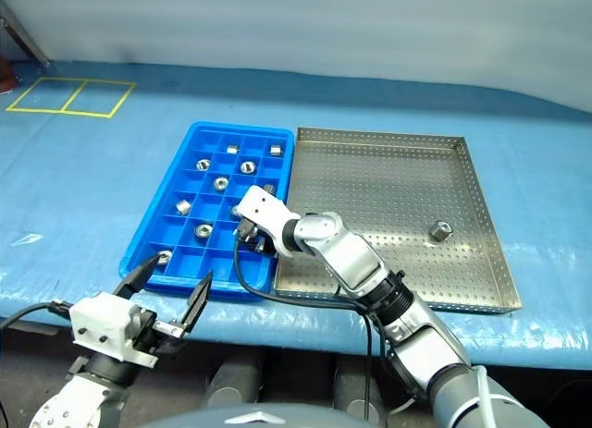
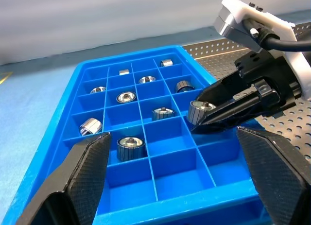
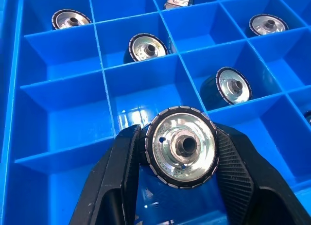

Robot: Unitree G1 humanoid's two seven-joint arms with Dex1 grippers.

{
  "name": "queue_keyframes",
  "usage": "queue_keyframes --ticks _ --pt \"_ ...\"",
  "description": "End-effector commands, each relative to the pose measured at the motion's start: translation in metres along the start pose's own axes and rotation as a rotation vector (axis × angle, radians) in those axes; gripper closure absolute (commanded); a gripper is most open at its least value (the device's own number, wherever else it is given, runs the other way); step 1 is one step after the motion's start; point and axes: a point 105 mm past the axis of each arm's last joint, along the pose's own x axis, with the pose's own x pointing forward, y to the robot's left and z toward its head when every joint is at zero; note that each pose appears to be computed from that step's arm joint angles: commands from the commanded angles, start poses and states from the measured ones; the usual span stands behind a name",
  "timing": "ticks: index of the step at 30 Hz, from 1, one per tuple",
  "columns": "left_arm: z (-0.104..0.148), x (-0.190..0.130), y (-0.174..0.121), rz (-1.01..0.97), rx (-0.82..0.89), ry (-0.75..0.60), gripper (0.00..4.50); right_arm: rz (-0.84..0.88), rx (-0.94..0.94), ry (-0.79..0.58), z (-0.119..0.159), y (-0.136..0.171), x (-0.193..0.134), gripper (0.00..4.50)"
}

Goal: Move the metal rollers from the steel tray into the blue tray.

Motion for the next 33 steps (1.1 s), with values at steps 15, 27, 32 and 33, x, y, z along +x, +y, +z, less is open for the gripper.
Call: queue_keyframes --ticks 15,27,32,33 --pt "0.007 0.029 -0.012 -0.211 -0.009 -0.055 0.00 -0.485 0.376 -0.280 0.004 -0.069 -0.055 0.01" --pt "0.010 0.055 -0.026 -0.396 -0.001 -0.084 0.00 -1.062 0.491 -0.336 -0.044 -0.114 -0.113 0.01" --pt "0.011 0.060 -0.034 -0.447 -0.015 -0.090 0.00 -1.218 0.513 -0.300 -0.067 -0.120 -0.129 0.01" --pt "0.010 0.060 -0.035 -0.453 -0.017 -0.090 0.00 -1.237 0.528 -0.293 -0.072 -0.121 -0.131 0.01"
